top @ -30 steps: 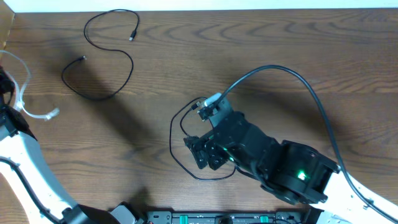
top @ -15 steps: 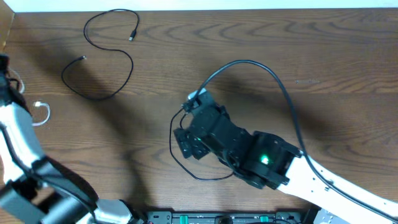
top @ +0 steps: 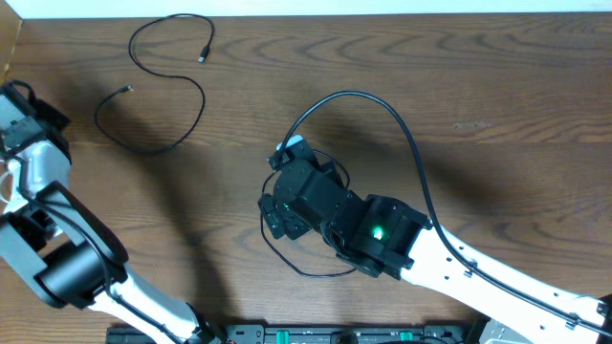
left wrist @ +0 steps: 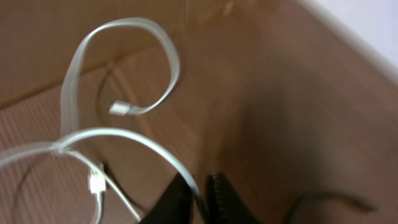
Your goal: Untangle cables
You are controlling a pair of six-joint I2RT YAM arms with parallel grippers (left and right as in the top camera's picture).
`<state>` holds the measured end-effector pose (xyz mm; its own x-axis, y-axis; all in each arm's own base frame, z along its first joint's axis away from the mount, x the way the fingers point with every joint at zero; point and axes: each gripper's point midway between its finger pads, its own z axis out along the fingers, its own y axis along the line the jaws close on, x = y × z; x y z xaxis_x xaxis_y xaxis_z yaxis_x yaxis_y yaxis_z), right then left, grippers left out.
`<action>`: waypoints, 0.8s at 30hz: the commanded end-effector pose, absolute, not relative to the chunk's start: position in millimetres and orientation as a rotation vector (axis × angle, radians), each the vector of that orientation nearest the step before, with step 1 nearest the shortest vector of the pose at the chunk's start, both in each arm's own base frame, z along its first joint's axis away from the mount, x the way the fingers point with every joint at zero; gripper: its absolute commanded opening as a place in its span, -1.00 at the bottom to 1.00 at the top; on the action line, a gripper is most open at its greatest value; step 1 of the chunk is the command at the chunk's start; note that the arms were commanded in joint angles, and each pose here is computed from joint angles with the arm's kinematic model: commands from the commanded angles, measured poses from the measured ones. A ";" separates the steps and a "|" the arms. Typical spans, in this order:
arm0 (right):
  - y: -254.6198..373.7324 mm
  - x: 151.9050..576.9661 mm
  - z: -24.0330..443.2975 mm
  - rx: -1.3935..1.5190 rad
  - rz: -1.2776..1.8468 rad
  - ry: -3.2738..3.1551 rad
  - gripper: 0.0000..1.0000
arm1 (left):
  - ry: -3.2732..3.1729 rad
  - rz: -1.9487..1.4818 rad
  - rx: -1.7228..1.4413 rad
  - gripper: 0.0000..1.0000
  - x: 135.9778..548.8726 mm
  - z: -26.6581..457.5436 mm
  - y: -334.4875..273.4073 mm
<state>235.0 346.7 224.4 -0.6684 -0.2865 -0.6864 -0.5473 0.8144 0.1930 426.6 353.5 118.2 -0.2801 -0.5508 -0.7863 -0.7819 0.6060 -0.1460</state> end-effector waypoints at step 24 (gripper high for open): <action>251.5 258.2 179.6 -0.265 0.450 2.737 0.99 | 1.813 0.232 -1.010 0.83 410.8 236.2 324.2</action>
<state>262.2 252.1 180.9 -0.8894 -0.1561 -0.4296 -0.2639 0.9428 0.2038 408.8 333.0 226.5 -0.1858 -0.4848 -0.8547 -0.7444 0.6372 -0.1996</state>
